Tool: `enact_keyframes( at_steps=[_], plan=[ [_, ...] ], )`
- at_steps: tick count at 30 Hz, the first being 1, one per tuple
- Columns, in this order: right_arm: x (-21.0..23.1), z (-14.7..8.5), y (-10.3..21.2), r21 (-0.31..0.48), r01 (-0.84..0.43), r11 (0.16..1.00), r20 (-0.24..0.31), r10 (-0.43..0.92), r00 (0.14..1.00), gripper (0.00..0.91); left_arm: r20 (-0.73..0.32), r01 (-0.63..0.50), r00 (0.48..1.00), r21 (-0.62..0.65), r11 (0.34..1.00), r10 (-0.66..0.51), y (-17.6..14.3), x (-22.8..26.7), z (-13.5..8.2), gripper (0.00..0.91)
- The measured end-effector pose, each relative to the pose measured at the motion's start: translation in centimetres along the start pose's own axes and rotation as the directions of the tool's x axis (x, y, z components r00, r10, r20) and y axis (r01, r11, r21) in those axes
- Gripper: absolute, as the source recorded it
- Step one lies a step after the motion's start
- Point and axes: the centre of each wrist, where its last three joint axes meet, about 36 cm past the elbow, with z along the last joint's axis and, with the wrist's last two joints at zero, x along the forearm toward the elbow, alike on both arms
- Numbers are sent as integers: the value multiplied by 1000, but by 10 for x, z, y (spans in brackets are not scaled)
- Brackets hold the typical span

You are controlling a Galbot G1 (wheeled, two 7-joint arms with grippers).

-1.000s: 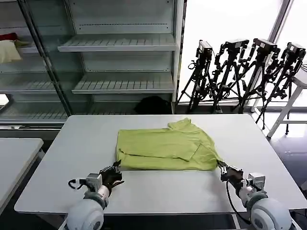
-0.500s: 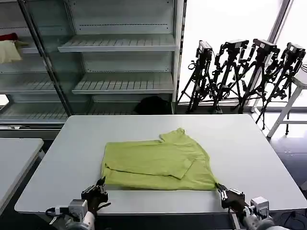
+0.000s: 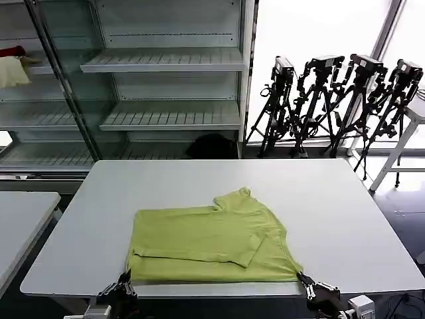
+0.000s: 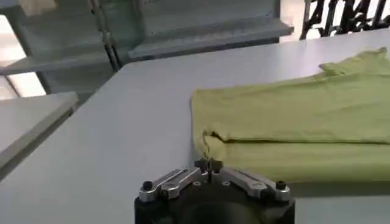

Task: Fold and organize the clothes.

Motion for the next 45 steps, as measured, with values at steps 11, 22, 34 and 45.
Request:
enact_keyframes(
  at_steps=[11, 22, 34, 45],
  plan=[
    [6, 7, 12, -8, -12, 1000, -8, 12, 1000, 907, -28, 27, 999, -31, 999, -28, -1, 9, 9, 907],
    [17, -3, 16, 10, -62, 998, 21, 62, 998, 907, 48, 52, 998, -66, 996, -49, 4, 31, -14, 907],
    [7, -52, -6, 12, -130, 991, 212, 124, 969, 907, 221, 3, 975, -13, 1000, 0, 10, 15, -56, 907],
    [-57, -112, -47, -1, -35, 999, 312, 34, 950, 907, 261, -158, 953, 1, 987, 152, 17, -53, -72, 907]
  ],
)
